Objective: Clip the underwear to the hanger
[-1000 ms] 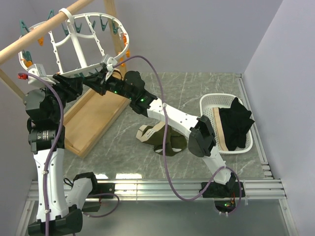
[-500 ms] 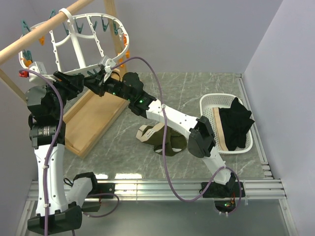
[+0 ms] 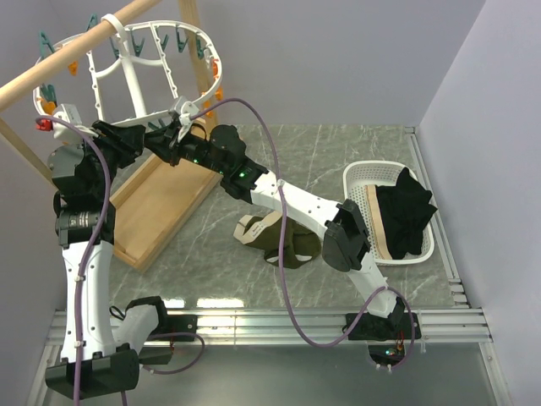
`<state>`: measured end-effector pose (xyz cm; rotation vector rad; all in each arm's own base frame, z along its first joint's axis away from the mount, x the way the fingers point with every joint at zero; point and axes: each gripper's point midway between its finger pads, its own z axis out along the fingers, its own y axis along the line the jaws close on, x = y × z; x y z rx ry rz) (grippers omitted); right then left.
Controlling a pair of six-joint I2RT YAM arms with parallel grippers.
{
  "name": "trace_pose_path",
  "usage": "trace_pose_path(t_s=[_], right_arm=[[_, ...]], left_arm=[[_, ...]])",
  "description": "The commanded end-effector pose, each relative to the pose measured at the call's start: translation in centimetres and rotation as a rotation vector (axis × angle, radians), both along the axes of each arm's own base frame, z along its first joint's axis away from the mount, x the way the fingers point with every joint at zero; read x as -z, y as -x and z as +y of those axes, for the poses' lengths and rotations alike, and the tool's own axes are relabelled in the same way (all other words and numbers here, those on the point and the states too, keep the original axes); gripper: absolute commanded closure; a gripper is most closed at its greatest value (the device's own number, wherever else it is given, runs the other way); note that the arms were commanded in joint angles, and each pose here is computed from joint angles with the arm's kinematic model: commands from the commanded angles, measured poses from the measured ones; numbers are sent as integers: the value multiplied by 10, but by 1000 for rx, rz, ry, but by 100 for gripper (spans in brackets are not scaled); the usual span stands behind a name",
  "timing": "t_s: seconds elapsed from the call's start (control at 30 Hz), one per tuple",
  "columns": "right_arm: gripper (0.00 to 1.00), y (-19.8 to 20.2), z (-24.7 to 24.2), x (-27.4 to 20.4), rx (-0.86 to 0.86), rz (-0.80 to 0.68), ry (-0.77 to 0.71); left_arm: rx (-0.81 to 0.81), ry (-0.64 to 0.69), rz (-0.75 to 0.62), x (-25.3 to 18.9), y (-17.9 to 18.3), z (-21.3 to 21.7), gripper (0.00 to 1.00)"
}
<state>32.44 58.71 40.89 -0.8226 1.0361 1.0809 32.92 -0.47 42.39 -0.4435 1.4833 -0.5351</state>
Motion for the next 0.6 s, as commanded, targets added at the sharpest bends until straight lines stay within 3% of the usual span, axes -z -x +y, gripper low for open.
trace_pose_path(t_s=[0.0,0.13,0.23,0.27,0.3,0.43,0.57], right_arm=[[100,12,-3,-23,-6,-44,-45],[100,14,-2,-21,-9,-40,-40],[100,14,-2,-19,-9,-36,-34],[94,14,-3,-17,-9,-33,-29],[79,16,-4,-18,-15,-31,-23],[47,23,-10,-11,-25,-43,17],[40,33,-23,21,-57,-3,102]], left_arm=[[-33,8,-129,-33,-3,6,57],[-32,13,-141,-37,-2,6,68],[-24,12,-144,-38,-2,4,84],[-21,12,-144,-38,-2,4,88],[-14,11,-142,-37,-2,2,98],[-11,11,-136,-35,-1,2,100],[-7,7,-131,-33,0,1,100]])
